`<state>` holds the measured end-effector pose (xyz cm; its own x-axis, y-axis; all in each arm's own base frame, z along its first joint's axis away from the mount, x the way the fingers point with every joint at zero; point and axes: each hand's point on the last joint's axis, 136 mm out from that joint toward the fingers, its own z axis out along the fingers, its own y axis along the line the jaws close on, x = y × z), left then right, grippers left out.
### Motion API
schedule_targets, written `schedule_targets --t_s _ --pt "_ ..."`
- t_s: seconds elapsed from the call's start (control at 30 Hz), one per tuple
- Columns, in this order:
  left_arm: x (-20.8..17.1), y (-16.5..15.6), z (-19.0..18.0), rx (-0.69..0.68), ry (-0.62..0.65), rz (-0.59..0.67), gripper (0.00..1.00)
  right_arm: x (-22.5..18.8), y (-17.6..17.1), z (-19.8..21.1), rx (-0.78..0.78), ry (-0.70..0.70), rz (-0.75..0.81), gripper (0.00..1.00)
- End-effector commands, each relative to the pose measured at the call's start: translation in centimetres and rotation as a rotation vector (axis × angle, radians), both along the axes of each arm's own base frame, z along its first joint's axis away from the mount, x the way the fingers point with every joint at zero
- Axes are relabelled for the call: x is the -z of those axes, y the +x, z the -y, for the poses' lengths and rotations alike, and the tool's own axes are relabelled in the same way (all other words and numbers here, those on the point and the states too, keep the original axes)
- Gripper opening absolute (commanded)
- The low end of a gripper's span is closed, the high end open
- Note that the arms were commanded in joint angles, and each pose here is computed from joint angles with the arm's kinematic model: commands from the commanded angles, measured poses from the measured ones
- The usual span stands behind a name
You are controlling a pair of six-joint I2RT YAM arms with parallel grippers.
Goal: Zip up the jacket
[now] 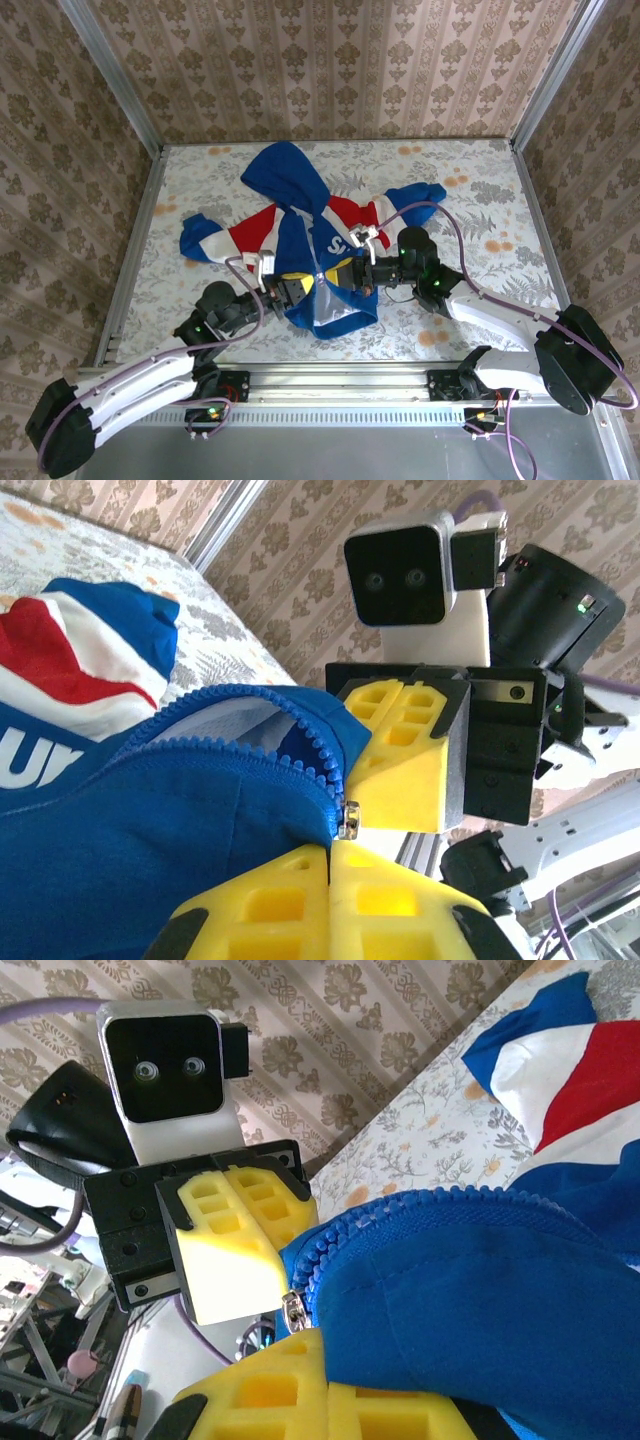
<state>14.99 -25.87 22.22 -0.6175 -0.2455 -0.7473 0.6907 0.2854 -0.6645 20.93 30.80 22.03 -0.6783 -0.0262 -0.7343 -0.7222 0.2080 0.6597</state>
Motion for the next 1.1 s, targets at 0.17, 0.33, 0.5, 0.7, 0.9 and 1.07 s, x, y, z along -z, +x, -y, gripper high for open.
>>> schedule_targets --t_s 0.17,0.33,0.5,0.7,0.9,1.07 --pt "1.4 -0.8 0.1 0.030 0.102 -0.036 0.00 -1.0 0.6 -0.3 -0.005 0.019 0.042 0.00" --pt "1.8 -1.0 1.3 0.063 0.152 -0.029 0.00 -0.5 0.4 -0.5 -0.018 0.016 0.028 0.00" --pt "2.0 -1.2 1.9 0.093 0.153 -0.026 0.00 0.6 0.8 -0.4 0.001 -0.013 0.017 0.00" --pt "3.2 -1.2 1.5 0.083 0.237 -0.056 0.00 0.5 1.2 -0.7 -0.010 0.016 -0.003 0.00" --pt "4.2 -0.4 0.3 -0.006 0.301 -0.060 0.00 1.4 1.3 -0.7 0.001 0.009 -0.033 0.00" --pt "5.5 0.2 -0.1 -0.046 0.353 -0.084 0.00 2.0 1.2 -0.6 0.009 0.007 -0.055 0.00"
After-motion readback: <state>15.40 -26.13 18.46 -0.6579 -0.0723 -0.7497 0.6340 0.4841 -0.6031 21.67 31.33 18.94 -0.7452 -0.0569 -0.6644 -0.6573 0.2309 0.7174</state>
